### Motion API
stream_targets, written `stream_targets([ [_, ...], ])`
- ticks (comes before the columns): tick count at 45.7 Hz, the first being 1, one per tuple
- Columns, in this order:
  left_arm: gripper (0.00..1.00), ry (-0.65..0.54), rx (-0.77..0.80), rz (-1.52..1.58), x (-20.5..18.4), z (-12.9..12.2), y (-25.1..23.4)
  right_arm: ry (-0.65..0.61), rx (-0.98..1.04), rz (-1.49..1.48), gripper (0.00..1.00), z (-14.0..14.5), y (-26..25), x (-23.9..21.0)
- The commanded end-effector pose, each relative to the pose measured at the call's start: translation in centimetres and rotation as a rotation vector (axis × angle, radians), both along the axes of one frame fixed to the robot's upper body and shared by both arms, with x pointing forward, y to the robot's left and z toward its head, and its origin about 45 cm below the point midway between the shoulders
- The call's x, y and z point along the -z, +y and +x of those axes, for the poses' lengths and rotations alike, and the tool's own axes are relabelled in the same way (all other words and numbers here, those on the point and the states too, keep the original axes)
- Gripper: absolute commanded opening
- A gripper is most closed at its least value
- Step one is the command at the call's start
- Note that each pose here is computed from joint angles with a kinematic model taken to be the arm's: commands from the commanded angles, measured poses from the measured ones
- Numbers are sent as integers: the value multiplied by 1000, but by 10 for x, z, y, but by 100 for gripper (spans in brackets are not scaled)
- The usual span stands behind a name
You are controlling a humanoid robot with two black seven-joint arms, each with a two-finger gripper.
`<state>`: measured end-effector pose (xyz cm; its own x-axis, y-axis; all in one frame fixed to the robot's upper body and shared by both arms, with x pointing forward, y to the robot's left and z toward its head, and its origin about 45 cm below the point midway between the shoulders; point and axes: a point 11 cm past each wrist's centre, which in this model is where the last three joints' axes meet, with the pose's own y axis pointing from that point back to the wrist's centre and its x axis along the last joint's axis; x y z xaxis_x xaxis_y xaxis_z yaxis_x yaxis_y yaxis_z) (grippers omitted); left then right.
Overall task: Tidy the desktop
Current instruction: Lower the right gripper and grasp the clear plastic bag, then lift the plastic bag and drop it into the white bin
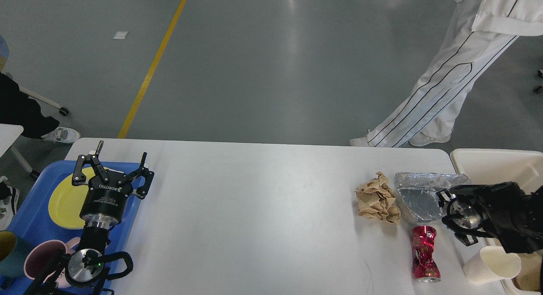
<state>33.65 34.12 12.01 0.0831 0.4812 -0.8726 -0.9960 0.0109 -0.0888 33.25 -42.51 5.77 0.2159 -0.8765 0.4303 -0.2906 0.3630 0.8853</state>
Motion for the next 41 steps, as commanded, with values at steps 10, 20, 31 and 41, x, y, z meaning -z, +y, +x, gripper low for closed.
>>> stream_targets([
  [10, 96, -1, -1, 0, 0, 0, 0, 4, -10, 21, 0, 0, 8, 5],
  [20, 96, 1, 0, 0, 0, 0, 0, 5, -1, 42, 0, -1, 12, 6],
  [31, 96, -2, -2, -1, 0, 0, 0, -1, 19, 59, 0, 15, 17, -11],
  [41, 96, 1, 0, 0, 0, 0, 0, 28, -11, 51, 0, 36, 19, -78],
])
